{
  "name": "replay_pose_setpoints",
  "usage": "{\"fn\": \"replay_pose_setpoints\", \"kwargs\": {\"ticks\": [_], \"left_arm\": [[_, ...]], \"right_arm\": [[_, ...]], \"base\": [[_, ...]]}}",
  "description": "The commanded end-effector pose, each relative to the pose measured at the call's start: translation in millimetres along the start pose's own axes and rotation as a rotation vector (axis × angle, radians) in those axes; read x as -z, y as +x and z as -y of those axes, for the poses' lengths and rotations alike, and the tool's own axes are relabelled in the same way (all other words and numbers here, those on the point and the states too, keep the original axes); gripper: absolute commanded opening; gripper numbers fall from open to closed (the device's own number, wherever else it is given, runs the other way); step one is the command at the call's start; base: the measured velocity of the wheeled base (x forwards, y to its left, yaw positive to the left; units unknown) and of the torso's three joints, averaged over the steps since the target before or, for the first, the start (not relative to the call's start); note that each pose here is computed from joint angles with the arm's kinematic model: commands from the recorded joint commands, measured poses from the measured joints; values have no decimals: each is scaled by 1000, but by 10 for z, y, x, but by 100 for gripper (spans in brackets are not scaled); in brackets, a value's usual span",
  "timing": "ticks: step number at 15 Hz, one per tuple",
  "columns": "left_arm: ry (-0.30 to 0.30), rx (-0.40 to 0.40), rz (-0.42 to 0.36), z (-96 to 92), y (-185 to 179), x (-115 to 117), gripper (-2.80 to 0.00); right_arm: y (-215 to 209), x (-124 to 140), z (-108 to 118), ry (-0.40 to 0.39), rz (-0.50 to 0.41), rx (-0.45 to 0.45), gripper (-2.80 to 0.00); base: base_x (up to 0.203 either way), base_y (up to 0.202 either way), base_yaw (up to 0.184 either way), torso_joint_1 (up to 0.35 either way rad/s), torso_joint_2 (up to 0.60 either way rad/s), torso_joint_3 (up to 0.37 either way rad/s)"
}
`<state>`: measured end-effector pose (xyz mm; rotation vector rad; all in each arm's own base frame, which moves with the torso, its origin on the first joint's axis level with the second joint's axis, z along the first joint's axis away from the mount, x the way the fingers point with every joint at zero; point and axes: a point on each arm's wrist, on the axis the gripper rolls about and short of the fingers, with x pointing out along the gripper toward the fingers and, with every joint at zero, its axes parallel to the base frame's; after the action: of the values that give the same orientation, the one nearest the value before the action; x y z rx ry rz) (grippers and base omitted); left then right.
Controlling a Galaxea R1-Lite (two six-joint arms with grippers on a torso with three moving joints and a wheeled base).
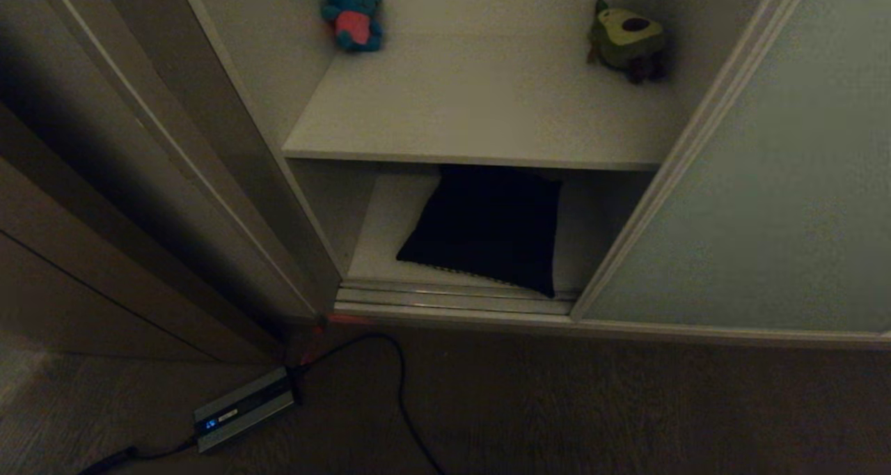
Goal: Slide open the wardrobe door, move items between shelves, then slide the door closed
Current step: Open the door
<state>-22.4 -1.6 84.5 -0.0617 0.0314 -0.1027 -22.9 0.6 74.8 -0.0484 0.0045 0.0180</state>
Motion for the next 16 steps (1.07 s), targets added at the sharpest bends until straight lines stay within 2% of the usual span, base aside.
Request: {"fn": "replay_pose_setpoints", "kwargs": {"ticks": [1,2,3,16], "left_arm": [[21,-50,42,-11,-33,18,-280],[121,-67,29,-18,-19,58,-280],[184,-65,19,-20,-8,88,-280],[194,-56,16,-19,-3,100,-280]], "right_arm": [[2,9,0,-1,-3,-1,-280],[3,8,0,0,-4,-1,-280],[3,8,0,0,-4,-1,-280],[3,8,0,0,-4,-1,-280]], "base": [[0,0,0,0,0,0],[0,0,0,0,0,0],[0,0,0,0,0,0],[0,0,0,0,0,0]]}}
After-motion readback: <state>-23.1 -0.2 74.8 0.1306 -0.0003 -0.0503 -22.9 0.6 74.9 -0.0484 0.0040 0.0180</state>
